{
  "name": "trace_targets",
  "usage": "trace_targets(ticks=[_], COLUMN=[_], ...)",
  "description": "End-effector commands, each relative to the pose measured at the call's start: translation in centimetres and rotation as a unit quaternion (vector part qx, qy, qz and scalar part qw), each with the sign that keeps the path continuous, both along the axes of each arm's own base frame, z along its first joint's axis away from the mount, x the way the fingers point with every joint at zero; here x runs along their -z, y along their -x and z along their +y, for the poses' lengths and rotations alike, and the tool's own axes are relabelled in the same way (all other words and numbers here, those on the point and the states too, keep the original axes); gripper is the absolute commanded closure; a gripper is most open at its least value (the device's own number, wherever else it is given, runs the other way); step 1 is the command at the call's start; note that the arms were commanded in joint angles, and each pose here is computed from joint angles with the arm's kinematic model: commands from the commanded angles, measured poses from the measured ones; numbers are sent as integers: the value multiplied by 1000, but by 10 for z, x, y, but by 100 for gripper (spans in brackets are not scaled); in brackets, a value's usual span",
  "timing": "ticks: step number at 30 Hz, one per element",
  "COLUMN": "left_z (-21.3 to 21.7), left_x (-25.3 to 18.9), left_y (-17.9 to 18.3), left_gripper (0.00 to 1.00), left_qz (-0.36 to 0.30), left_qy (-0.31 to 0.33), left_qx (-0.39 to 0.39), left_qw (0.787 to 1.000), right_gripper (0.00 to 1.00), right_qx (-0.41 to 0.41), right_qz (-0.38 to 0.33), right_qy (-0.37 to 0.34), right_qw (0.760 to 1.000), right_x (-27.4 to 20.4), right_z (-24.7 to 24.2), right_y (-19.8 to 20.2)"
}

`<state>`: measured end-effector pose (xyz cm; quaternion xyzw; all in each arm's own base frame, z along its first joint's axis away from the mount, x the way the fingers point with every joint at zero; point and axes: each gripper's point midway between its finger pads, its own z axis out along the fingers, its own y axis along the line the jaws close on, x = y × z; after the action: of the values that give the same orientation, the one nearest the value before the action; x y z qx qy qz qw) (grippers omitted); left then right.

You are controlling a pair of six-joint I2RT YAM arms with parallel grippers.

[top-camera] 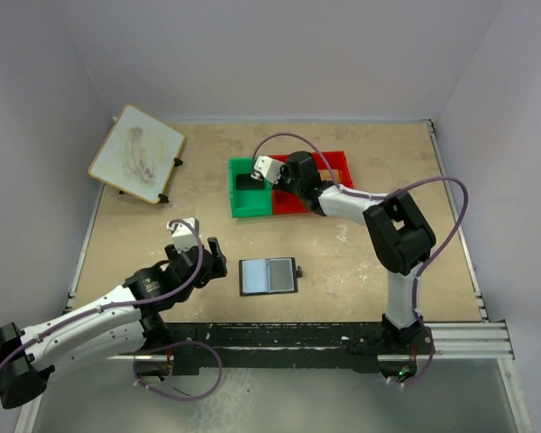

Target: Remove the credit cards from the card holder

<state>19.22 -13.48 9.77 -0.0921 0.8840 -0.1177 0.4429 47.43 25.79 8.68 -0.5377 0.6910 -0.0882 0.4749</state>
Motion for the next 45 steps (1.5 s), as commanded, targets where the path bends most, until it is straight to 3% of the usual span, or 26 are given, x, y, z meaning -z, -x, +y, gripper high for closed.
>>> trace_targets(ticks=[1,16,29,32,34,39,45], left_z=[-5,-5,-5,-5,-5,-5,-6], left_x=[-18,-19,-18,-19,-19,-19,-18], left_y=[-8,-7,-6,-6,-6,-6,-6], left_gripper=[21,22,22,22,22,22,22], left_qz=[-20,-21,-20,-20,-20,-20,-17], left_qy=[16,18,19,20,21,23,20], left_qx=[-8,-8,-7,-7,-6,-6,-4], left_qw=[1000,1000,1000,1000,1000,1000,1000], right_gripper=[100,100,95,90,80,77,65], right_qx=[-2,-45,-56,-58,-57,-56,-51], right_qz=[-69,-77,-41,-36,-29,-20,-12], right_qy=[5,40,53,53,60,60,54], right_qw=[998,995,996,996,996,996,997], right_x=[-38,-26,-3,0,5,4,-3], right_z=[2,4,10,10,8,6,5], right_y=[-28,-50,-57,-57,-55,-51,-50])
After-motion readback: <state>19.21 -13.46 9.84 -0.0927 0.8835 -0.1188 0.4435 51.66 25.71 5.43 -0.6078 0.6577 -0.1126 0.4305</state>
